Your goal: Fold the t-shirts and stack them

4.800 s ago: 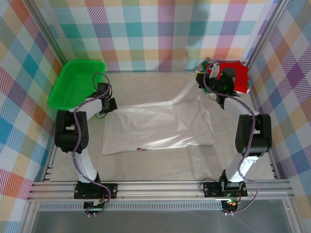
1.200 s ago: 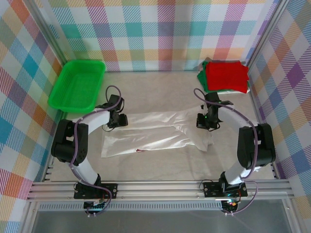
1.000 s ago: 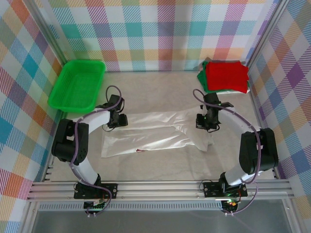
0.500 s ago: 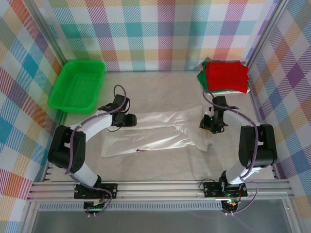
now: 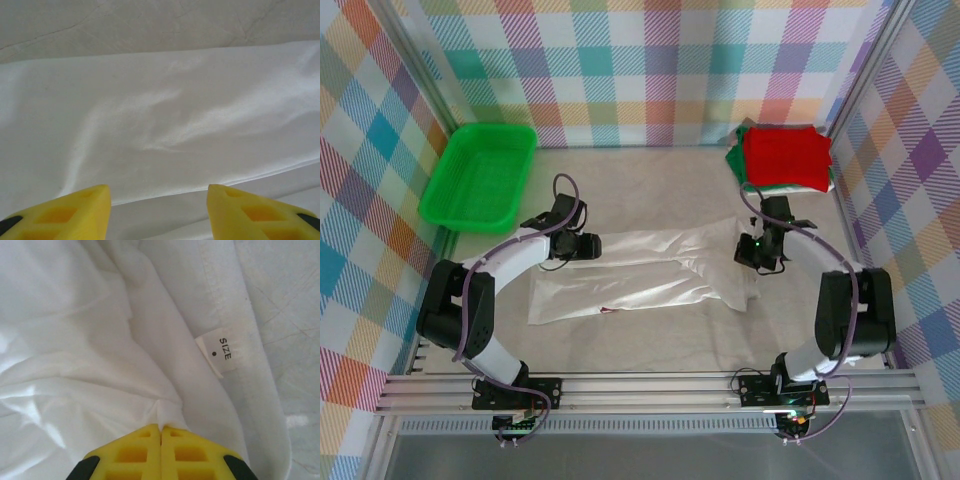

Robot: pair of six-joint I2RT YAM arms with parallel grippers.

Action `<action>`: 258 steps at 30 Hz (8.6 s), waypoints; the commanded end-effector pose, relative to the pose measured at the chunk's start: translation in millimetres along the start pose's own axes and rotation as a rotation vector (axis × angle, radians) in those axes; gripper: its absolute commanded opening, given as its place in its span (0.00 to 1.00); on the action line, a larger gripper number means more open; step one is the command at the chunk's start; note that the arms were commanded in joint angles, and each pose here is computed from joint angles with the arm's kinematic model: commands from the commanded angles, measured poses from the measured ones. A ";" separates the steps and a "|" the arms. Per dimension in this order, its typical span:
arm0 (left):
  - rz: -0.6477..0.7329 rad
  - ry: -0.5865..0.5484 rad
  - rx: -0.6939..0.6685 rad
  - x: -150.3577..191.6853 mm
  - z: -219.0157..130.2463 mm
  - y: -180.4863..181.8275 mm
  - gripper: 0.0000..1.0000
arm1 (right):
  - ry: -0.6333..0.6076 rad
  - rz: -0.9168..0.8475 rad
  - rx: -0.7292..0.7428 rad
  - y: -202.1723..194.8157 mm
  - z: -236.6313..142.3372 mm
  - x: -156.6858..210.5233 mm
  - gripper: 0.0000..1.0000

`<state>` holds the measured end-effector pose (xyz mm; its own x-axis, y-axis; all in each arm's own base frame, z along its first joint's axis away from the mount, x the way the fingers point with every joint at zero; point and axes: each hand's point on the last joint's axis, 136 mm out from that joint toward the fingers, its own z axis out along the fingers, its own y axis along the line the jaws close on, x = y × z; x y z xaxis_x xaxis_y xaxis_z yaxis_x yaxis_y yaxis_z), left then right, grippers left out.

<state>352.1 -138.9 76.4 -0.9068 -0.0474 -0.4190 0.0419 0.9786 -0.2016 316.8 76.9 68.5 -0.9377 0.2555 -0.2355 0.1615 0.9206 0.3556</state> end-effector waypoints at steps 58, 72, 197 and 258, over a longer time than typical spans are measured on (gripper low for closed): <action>-0.391 0.298 -0.057 109.0 -17.9 48.4 0.46 | -0.012 -0.234 -0.480 255.3 125.5 -191.8 0.21; -0.223 0.005 0.044 -25.1 -9.8 13.9 0.45 | -0.147 -0.187 -0.212 208.1 41.0 -177.1 0.24; -0.278 0.257 0.166 150.4 -11.9 -29.6 0.00 | 0.274 -0.208 -0.557 127.5 26.9 204.1 0.48; -0.097 0.153 0.397 190.7 -76.2 -54.4 0.00 | 0.139 -0.102 -0.344 86.8 -14.2 198.7 0.00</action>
<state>146.2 -187.8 63.0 -0.9721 -0.0432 -0.2304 0.0959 0.8235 -0.5591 140.6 205.1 54.1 -0.9841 0.0848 -0.1562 -0.0303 0.7858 0.6177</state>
